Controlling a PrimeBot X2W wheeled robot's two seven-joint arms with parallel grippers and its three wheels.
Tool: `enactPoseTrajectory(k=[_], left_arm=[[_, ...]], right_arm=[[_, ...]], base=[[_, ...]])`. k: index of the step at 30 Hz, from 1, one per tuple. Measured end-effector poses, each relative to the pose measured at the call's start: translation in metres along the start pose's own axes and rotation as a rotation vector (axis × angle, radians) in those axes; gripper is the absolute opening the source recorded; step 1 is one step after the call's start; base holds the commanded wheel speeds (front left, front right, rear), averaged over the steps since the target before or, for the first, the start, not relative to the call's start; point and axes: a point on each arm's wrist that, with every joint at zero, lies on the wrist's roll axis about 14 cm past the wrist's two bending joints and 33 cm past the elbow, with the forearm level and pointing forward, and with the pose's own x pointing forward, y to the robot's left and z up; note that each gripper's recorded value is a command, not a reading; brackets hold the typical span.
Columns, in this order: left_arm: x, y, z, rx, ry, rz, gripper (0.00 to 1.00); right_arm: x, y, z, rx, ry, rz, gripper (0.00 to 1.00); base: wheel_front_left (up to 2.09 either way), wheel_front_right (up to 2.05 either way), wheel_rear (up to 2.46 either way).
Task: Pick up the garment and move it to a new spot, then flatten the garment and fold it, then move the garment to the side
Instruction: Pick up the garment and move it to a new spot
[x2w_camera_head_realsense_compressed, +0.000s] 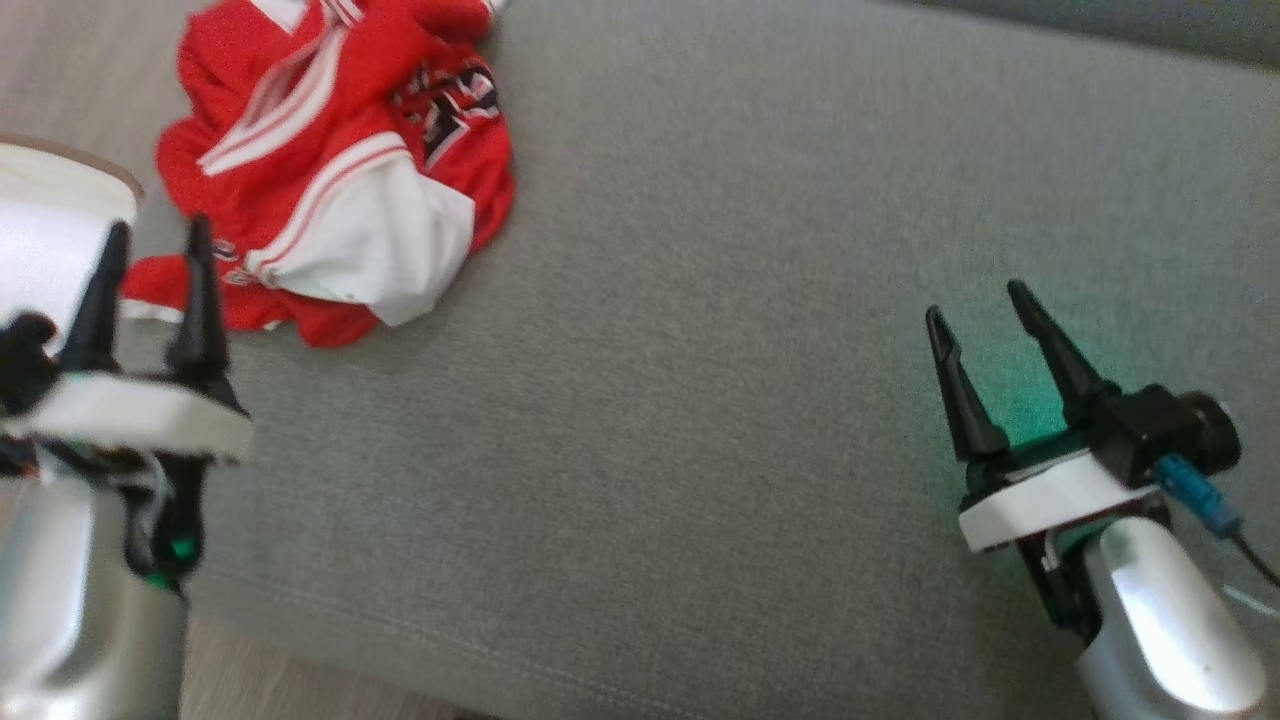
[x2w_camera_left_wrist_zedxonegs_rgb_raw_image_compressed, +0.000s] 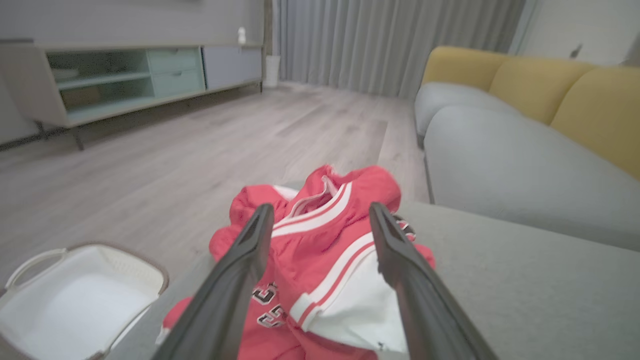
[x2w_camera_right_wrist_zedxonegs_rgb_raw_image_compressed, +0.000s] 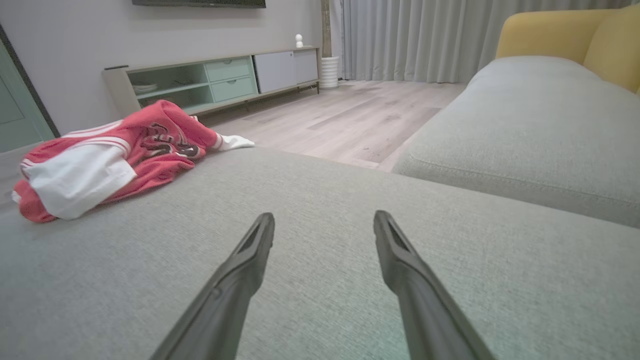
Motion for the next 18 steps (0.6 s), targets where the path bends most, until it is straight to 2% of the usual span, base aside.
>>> enactPoseTrajectory(k=[5, 9, 14, 18], left_arm=[[0.045, 0.006, -0.035, -0.005, 0.19, 0.023, 1.0], [0.071, 0.014, -0.06, -0.038, 0.279, 0.066, 1.0], [0.079, 0.028, -0.1, -0.061, 0.406, 0.132, 1.0], [0.08, 0.026, -0.115, -0.064, 0.446, 0.136, 1.0]], right_arm=[[0.006, -0.02, -0.018, 0.0, 0.023, -0.01, 1.0], [0.006, -0.033, -0.031, -0.002, 0.044, -0.017, 1.0], [0.002, -0.046, -0.041, -0.005, 0.073, -0.035, 1.0], [-0.003, -0.055, -0.041, -0.009, 0.076, -0.062, 1.0]], base=[[0.0, 0.0, 0.0], [0.0, 0.0, 0.0], [0.0, 0.0, 0.0], [0.0, 0.0, 0.0]])
